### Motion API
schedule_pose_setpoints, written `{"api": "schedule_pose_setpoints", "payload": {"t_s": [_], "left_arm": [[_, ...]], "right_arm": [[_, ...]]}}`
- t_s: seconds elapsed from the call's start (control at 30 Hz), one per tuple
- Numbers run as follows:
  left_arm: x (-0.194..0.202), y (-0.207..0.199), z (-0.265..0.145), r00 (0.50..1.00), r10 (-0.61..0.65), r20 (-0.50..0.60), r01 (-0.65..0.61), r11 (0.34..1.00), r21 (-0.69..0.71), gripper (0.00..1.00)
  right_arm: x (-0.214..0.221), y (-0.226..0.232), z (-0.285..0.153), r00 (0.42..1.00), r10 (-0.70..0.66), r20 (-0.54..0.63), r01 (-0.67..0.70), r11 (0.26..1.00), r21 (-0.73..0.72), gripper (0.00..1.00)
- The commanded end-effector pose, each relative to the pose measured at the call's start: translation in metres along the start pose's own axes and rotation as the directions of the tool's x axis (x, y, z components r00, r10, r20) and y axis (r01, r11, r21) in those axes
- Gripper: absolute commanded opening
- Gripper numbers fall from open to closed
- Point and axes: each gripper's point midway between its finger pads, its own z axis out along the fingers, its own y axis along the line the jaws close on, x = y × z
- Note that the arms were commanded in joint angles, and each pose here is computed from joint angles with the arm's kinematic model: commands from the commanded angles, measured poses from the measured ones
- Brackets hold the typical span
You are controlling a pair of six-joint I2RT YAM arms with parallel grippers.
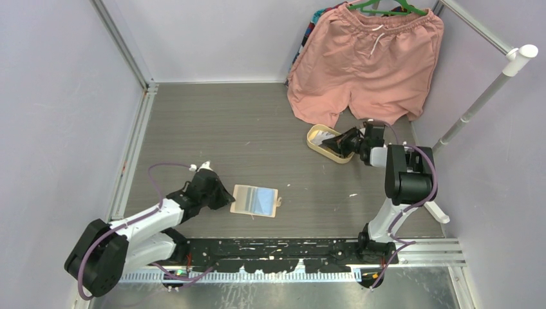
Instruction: Take the credit cards out of the card holder
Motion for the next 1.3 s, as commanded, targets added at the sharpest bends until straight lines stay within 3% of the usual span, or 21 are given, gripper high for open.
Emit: {"api": "schedule_pose_setpoints", "payload": {"t_s": [0.0, 0.47, 1.27], "left_arm": [[0.017, 0.029, 0.002, 0.998, 0.023, -0.063, -0.03, 0.994, -0.108, 0.0], [0.017, 0.031, -0.003, 0.998, 0.026, -0.057, -0.032, 0.993, -0.111, 0.0], [0.017, 0.032, -0.003, 0.998, 0.03, -0.063, -0.037, 0.992, -0.121, 0.0]], "right_arm": [[-0.007, 0.02, -0.014, 0.993, -0.112, 0.027, 0.111, 0.994, 0.02, 0.01], [-0.02, 0.024, -0.008, 0.985, -0.17, -0.008, 0.171, 0.983, 0.073, 0.01], [-0.009, -0.015, 0.016, 0.971, -0.21, -0.115, 0.23, 0.951, 0.205, 0.01]]}}
